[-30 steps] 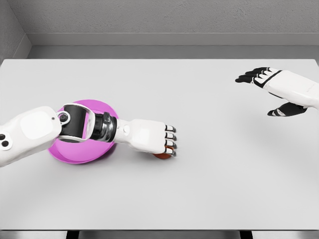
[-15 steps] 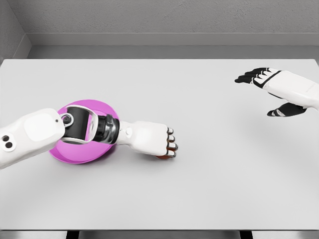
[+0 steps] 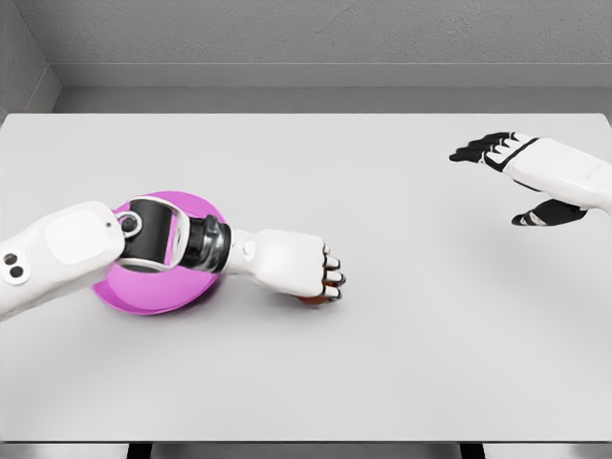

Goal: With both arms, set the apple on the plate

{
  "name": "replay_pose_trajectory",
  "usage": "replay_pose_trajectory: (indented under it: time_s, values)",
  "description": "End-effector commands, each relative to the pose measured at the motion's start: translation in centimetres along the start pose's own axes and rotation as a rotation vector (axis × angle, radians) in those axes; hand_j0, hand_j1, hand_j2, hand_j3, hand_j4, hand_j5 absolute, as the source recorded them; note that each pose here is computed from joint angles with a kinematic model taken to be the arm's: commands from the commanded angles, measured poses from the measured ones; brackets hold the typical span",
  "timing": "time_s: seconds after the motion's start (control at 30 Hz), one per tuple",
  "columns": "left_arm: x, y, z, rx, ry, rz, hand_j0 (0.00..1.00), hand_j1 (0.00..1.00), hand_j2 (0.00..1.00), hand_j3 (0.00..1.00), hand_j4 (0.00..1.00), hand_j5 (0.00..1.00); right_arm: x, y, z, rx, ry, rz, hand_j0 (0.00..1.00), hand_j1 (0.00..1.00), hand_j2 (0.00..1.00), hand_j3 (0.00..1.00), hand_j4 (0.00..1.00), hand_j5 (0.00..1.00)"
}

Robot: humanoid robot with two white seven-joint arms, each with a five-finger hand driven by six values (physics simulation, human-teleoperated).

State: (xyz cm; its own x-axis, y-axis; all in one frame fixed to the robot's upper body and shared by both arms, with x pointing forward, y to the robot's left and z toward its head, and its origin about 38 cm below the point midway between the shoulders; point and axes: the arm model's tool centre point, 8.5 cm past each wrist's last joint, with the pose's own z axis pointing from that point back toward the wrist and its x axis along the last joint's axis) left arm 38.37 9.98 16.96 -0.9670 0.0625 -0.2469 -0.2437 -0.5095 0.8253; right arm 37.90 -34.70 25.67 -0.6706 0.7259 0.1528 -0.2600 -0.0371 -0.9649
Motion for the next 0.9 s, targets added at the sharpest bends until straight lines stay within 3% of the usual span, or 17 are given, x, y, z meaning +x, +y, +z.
replay_pose_trajectory:
  time_s: [0.0,0.13,0.23,0.3,0.53,0.67,0.77,0.87]
  values:
    - [-0.9,0.5,0.8,0.034,0.029,0.031,0.22,0.22,0.22,0.22,0.22,0.22,0.0,0.0,0.0,-0.002,0.000,-0.002,1.00,1.00,1.00,1.00,1.00,1.00]
    - [-3.2,0.7,3.8,0.066,0.125,0.062,0.22,0.22,0.22,0.22,0.22,0.22,0.0,0.0,0.0,-0.001,0.000,-0.005,1.00,1.00,1.00,1.00,1.00,1.00]
    - [-4.3,1.6,5.6,0.153,0.187,0.117,0.22,0.22,0.22,0.22,0.22,0.22,0.0,-0.1,0.1,-0.003,0.000,-0.003,1.00,1.00,1.00,1.00,1.00,1.00]
    - [-5.2,1.1,8.7,0.156,0.252,0.144,0.22,0.22,0.22,0.22,0.22,0.22,0.0,0.0,0.0,-0.003,0.000,-0.005,1.00,1.00,1.00,1.00,1.00,1.00]
    - [-4.7,-3.3,17.8,0.024,0.409,0.212,0.22,0.22,0.22,0.22,0.22,0.22,0.0,0.0,0.0,-0.003,-0.001,-0.005,1.00,1.00,1.00,1.00,1.00,1.00]
    - [-2.9,-6.6,19.0,-0.050,0.423,0.279,0.23,0.23,0.23,0.23,0.23,0.23,0.0,0.0,0.0,-0.003,-0.001,-0.005,1.00,1.00,1.00,1.00,1.00,1.00]
    - [-3.1,-7.6,19.3,-0.069,0.440,0.295,0.24,0.24,0.24,0.24,0.24,0.24,0.0,0.0,0.0,-0.003,-0.001,-0.005,1.00,1.00,1.00,1.00,1.00,1.00]
    - [-3.4,-8.1,19.2,-0.069,0.451,0.309,0.31,0.31,0.31,0.31,0.31,0.31,0.0,0.0,0.0,-0.003,0.000,-0.005,1.00,1.00,1.00,1.00,1.00,1.00]
